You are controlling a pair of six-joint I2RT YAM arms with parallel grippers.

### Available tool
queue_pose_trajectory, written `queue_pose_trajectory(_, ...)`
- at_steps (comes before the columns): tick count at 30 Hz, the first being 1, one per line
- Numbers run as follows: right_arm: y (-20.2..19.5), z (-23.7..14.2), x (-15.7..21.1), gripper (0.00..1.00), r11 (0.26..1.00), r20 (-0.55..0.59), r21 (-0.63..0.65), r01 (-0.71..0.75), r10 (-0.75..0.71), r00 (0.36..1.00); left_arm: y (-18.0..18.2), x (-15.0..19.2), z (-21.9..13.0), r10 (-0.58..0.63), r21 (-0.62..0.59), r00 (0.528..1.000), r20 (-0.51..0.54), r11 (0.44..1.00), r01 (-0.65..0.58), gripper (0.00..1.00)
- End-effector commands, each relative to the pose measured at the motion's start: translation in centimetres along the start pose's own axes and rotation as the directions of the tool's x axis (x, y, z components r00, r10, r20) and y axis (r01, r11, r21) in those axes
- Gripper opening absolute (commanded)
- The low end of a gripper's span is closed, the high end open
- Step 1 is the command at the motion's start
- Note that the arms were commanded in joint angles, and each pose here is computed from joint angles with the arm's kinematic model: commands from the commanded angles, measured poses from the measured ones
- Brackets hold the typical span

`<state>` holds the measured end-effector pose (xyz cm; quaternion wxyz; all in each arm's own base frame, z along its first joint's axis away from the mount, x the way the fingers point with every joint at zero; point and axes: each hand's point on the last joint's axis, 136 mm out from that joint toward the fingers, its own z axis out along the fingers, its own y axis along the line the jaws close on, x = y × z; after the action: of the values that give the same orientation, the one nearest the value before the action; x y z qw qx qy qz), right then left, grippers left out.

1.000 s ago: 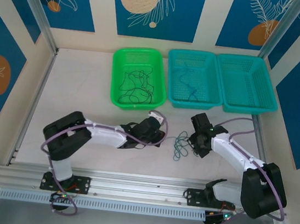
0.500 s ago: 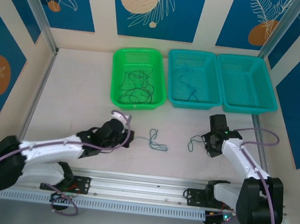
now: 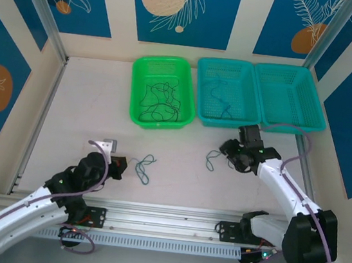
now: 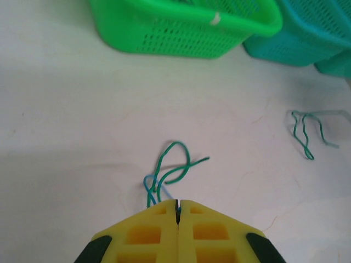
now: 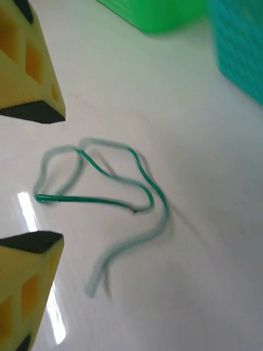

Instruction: Untangle the cables

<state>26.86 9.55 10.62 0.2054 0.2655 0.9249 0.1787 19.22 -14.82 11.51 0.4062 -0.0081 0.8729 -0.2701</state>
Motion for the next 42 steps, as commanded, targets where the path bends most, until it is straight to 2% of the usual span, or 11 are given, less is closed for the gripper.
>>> queue_pose_trajectory(1, 4.0, -2.8, 0.9, 0.67, 0.975, -0.002, -0.137, 0.176, -0.178, 0.984, 0.0, 1.0, 0.5, 0.005, -0.008, 0.998, -0.065, 1.000, -0.005, 0.00)
queue_pose_trajectory(3, 5.1, -4.3, 1.3, 0.72, 0.959, 0.035, -0.173, 0.224, -0.221, 0.975, -0.3, 0.8, 0.7, 0.022, -0.008, 0.997, -0.075, 1.000, -0.023, 0.00)
queue_pose_trajectory(6, 7.9, -5.9, 3.6, 0.73, 0.908, 0.071, -0.269, 0.322, -0.315, 0.946, -0.9, 0.3, 1.0, 0.040, -0.003, 0.996, -0.079, 0.999, -0.041, 0.00)
queue_pose_trajectory(10, 12.0, -4.9, 9.7, 0.69, 0.842, -0.070, -0.410, 0.350, -0.411, 0.909, -1.5, -0.3, 1.3, 0.050, 0.012, 0.996, -0.068, 0.999, -0.050, 0.00)
queue_pose_trajectory(16, 15.1, 0.8, 14.9, 0.68, 0.857, -0.229, -0.288, 0.428, -0.496, 0.838, -1.8, -0.2, 1.5, 0.067, 0.016, 0.994, -0.091, 0.998, -0.066, 0.00)
queue_pose_trajectory(20, 16.8, 5.2, 17.0, 0.65, 0.856, -0.304, -0.235, 0.461, -0.515, 0.801, -1.8, -0.1, 1.5, 0.064, 0.019, 0.994, -0.093, 0.998, -0.063, 0.00)
queue_pose_trajectory(22, 17.2, 7.2, 17.9, 0.61, 0.858, -0.341, -0.205, 0.471, -0.514, 0.787, -1.8, -0.2, 1.4, 0.060, 0.020, 0.994, -0.090, 0.998, -0.059, 0.00)
queue_pose_trajectory(26, 17.2, 9.7, 19.2, 0.58, 0.862, -0.383, -0.161, 0.480, -0.503, 0.775, -1.7, 0.1, 1.3, 0.051, 0.022, 0.994, -0.093, 0.999, -0.049, 0.00)
queue_pose_trajectory(33, 15.7, 12.1, 19.1, 0.41, 0.878, -0.389, -0.088, 0.470, -0.465, 0.795, -1.3, 0.4, 1.1, 0.043, 0.020, 0.995, -0.087, 0.999, -0.041, 0.00)
queue_pose_trajectory(39, 14.5, 12.5, 19.0, 0.07, 0.887, -0.408, -0.068, 0.457, -0.442, 0.799, -1.1, 0.5, 1.0, 0.035, 0.019, 0.996, -0.085, 0.999, -0.034, 0.00)
queue_pose_trajectory(42, 14.0, 11.8, 17.6, 0.00, 0.891, -0.368, -0.048, 0.452, -0.436, 0.821, -0.9, 0.5, 0.9, 0.032, 0.015, 0.997, -0.077, 0.999, -0.031, 0.00)
